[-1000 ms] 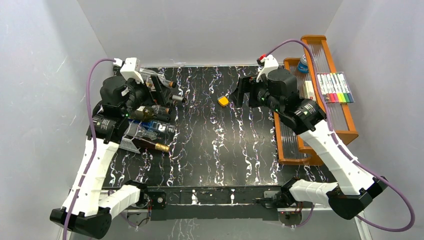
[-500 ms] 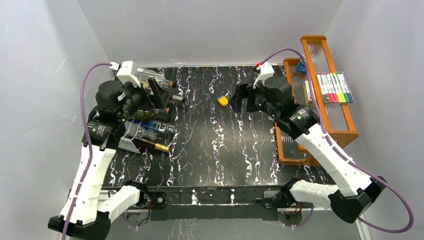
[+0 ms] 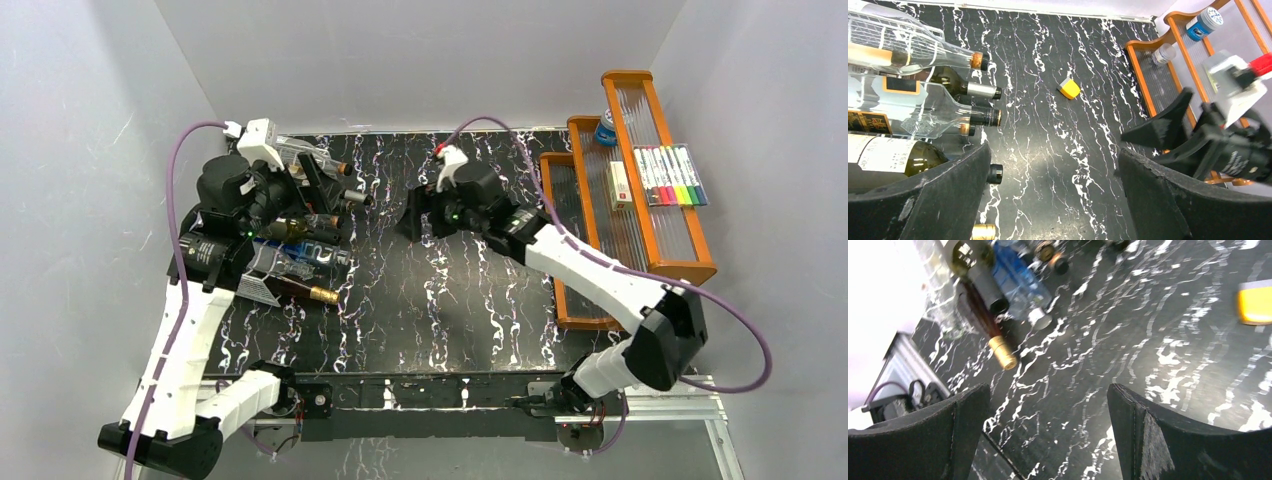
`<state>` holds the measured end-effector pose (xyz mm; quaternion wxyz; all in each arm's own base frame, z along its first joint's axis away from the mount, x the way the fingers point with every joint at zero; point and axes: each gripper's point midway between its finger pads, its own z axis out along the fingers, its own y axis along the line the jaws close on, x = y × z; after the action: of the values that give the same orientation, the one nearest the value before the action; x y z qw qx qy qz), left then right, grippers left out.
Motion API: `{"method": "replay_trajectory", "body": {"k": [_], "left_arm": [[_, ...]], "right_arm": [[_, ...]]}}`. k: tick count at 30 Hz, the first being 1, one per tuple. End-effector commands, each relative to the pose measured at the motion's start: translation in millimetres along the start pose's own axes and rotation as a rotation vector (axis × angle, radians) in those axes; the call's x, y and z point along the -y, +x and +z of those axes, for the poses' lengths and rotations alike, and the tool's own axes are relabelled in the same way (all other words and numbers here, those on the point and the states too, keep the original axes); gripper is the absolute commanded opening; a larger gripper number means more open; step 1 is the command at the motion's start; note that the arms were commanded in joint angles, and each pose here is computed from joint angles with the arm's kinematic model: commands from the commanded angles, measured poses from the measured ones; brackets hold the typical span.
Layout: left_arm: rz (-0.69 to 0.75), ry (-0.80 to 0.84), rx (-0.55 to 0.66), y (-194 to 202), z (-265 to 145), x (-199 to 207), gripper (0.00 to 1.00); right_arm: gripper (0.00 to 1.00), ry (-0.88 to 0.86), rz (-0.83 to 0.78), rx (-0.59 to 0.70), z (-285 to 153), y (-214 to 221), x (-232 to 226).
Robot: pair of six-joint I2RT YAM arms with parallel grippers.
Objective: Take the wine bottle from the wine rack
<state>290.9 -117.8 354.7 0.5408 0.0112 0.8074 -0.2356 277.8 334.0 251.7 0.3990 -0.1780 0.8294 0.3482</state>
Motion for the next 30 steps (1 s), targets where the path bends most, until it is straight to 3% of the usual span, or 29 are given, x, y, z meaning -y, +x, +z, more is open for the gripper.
{"method": "replay_trajectory", "body": {"k": [1,11,25,30], "left_arm": [[0.015,-0.012,0.084,-23.7,-22.8,5.5,0.98],[0.008,-0.066,0.116,-27.2,-28.9,-3.5,0.98],[-0.054,-0.114,0.058,-17.6,-4.8,-13.9,0.98],[0.023,-0.188,0.058,-26.9,-21.1,-23.9,0.98]], "right_arm": [[0.98,-0.137,-0.017,0.036,20.0,-4.1,-37.4],[0.98,-0.241,-0.041,-0.077,78.5,55.7,-65.1],[0.98,-0.345,-0.093,-0.210,141.1,119.2,-86.9],[0.98,-0.389,-0.106,-0.220,154.8,132.5,-105.5]]}}
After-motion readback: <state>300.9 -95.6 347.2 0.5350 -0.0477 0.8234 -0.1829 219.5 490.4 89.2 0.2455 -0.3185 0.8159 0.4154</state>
